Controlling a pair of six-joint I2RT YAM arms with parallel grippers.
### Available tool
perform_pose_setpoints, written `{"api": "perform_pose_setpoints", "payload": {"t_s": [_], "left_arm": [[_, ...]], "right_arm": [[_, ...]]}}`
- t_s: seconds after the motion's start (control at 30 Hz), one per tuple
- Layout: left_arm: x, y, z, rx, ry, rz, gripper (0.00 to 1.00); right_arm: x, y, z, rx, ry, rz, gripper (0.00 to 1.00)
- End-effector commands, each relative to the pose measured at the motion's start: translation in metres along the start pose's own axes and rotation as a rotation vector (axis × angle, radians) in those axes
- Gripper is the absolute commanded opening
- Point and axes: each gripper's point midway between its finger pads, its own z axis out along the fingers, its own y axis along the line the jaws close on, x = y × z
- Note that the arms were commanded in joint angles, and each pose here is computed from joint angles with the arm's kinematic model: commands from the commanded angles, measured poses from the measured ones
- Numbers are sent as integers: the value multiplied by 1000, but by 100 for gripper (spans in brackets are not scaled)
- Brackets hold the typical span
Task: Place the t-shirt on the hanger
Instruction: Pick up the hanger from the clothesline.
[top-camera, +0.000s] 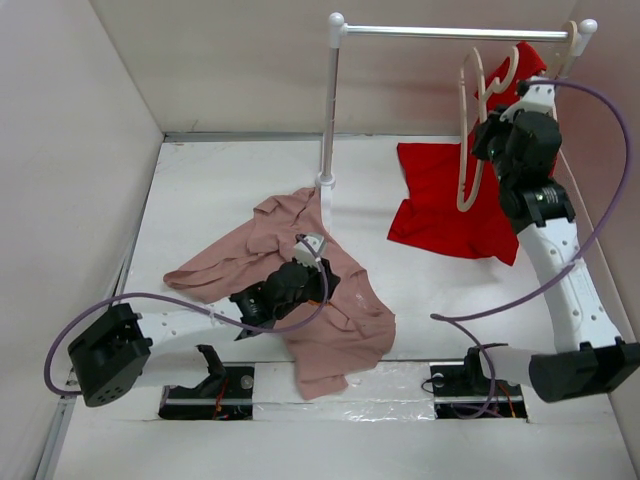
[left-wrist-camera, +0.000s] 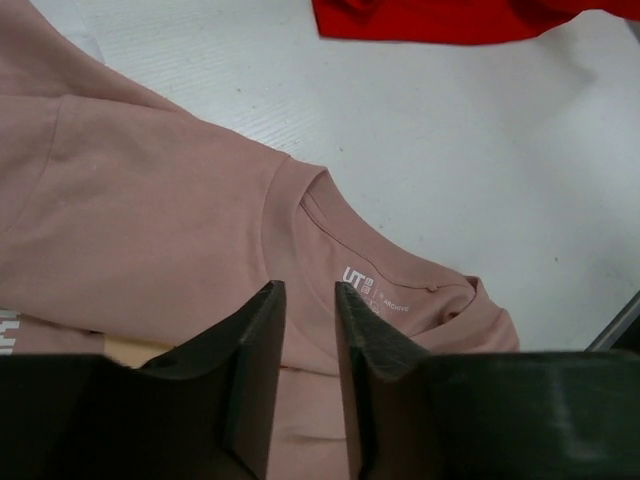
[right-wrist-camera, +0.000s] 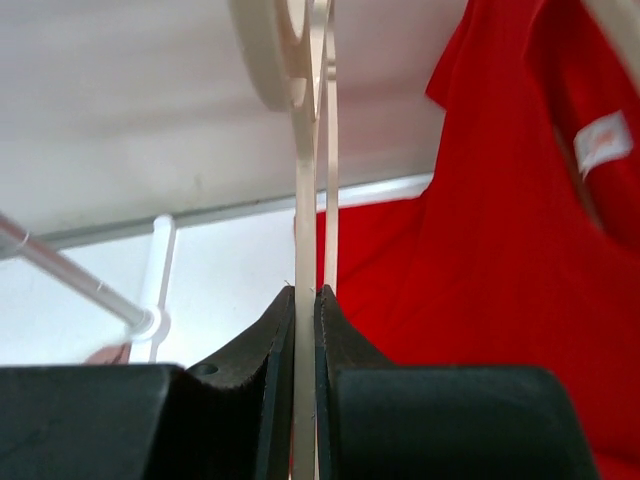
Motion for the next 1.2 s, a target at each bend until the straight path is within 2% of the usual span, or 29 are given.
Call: {"api": "perform_pose_setpoints", "payload": {"t_s": [0.0,0.03,0.1,0.17,0.2,0.37,0.53,0.7,0.93,1.03,1.17], "left_arm": [[-17,-13,8,18,-25,16,22],[-15,-12,11,14,-14,24,15],[-8,-18,17,6,11,54,7],[-7,-21,28,-24,22,75,5],[-3,-17,30,-71,34,95,6],[9,-12,53,-175,86,145,26],[19,0,70,-273,125,186,29],[25,6,83,-324,150,223,29],[34,7,87,-313,168,247,28],[32,9,90,-333,171,262,22],[28,8,94,-339,156,267,7]], "right_arm": [[-21,17,-26,-66,-125,80,0],[-14,24,-32,-89,-122,87,0],[6,29,-47,-129,-98,104,0],[21,41,-61,-180,-81,131,0],[40,43,-72,-208,-56,137,0],[98,63,-120,-374,21,200,0],[133,59,-165,-447,56,234,0],[140,49,-200,-486,79,224,0],[147,49,-220,-541,100,247,0],[146,51,-225,-558,105,261,0],[139,50,-231,-569,103,253,0]]}}
